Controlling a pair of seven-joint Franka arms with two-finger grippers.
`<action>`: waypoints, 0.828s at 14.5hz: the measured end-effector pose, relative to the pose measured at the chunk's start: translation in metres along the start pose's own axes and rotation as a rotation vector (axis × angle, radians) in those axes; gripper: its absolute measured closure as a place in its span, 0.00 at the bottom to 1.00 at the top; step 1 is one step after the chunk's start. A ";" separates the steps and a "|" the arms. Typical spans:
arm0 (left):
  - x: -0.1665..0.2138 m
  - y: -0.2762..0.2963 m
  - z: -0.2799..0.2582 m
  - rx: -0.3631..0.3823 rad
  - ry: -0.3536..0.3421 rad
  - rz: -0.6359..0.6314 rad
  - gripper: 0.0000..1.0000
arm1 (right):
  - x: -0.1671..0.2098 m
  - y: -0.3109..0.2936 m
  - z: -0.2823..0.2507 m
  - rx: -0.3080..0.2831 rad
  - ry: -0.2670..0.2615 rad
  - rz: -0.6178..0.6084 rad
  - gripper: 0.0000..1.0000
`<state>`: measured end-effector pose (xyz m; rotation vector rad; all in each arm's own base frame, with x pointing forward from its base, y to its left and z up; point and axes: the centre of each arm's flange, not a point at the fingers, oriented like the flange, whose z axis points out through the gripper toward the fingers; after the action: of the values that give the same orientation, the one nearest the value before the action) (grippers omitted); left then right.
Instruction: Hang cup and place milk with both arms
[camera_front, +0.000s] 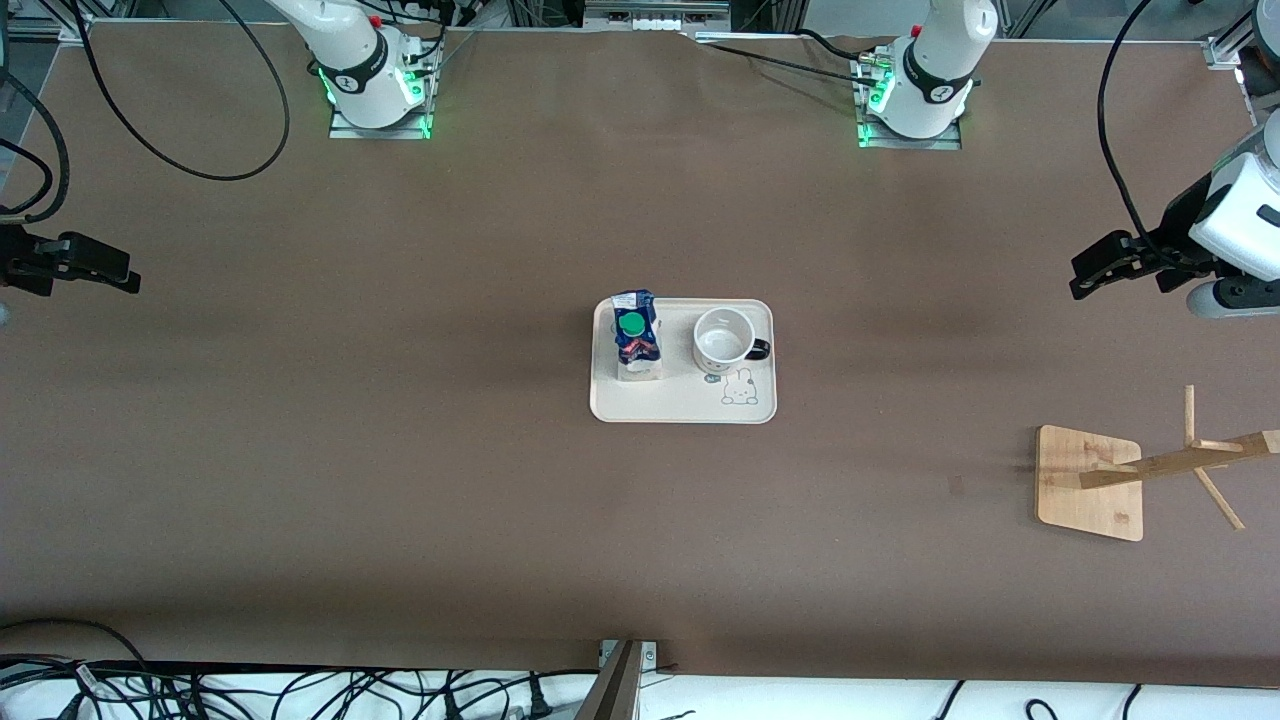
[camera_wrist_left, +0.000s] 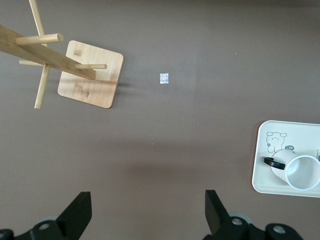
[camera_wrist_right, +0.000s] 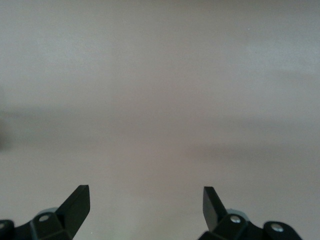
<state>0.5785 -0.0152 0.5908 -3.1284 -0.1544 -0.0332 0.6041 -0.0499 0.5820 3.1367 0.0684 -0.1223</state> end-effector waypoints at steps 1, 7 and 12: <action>0.000 0.001 0.000 0.000 0.001 0.001 0.00 | 0.001 -0.002 0.002 0.000 -0.004 -0.004 0.00; -0.001 0.011 -0.003 -0.002 0.006 0.020 0.00 | 0.010 -0.020 0.024 0.001 -0.059 -0.034 0.00; -0.002 0.017 -0.004 -0.003 0.008 0.030 0.00 | 0.015 -0.045 0.036 0.007 -0.090 -0.074 0.00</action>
<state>0.5781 -0.0324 0.5946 -3.1327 -0.1070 -0.0453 0.6147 -0.0040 0.5451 3.1316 0.1836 -0.2639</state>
